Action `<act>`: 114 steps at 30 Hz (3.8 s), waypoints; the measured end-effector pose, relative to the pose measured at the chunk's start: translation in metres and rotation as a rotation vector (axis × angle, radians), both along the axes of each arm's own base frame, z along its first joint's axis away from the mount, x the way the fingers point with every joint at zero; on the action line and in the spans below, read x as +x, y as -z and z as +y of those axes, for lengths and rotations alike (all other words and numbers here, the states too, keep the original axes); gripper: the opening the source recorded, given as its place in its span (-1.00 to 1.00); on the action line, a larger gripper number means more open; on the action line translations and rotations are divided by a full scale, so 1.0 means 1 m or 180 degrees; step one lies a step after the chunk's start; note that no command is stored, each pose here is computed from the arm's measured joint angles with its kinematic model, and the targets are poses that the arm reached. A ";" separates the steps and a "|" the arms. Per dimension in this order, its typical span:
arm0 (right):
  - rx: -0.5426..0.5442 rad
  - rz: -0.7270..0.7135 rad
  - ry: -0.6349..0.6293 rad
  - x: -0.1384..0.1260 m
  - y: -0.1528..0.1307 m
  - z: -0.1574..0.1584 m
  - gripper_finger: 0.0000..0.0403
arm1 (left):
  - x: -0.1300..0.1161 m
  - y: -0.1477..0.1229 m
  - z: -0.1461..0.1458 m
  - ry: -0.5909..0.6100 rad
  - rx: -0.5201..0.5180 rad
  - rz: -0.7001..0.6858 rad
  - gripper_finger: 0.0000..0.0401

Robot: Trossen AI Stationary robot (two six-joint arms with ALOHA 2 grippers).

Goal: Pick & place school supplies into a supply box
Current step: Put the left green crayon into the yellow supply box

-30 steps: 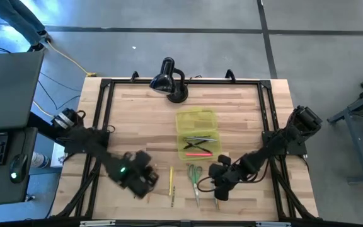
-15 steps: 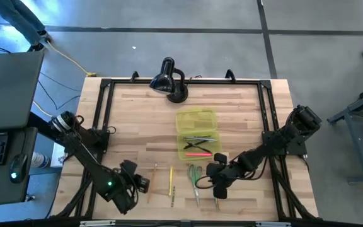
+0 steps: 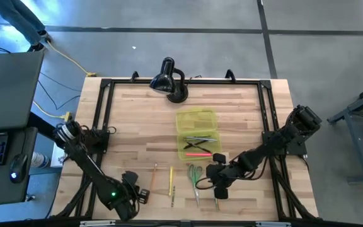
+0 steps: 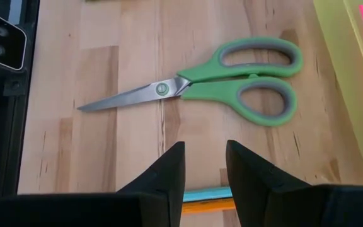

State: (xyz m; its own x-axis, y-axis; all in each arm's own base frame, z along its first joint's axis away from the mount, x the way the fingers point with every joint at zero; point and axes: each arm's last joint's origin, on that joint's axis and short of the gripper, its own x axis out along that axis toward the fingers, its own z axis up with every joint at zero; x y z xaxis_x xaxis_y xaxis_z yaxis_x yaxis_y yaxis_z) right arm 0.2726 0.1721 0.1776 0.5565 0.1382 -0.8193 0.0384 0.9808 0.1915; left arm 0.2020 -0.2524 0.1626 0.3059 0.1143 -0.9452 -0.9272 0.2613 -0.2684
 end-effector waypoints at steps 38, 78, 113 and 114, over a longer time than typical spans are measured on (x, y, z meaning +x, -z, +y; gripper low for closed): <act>-0.0154 -0.0146 -0.0156 0.007 -0.002 -0.007 -0.53 | 0.010 -0.008 -0.010 0.1353 -0.0067 0.0089 -0.47; -0.0102 -0.0163 -0.0145 0.008 -0.002 -0.007 -0.53 | -0.007 0.027 -0.010 0.0286 0.0473 0.0321 -0.31; -0.0283 -0.0424 -0.0446 0.014 -0.006 -0.006 -0.53 | -0.019 0.095 -0.024 0.0252 0.1911 -0.0659 -0.31; -0.0282 -0.0422 -0.0462 0.014 -0.006 -0.006 -0.53 | -0.017 0.093 -0.025 0.0258 0.1899 -0.0644 -0.31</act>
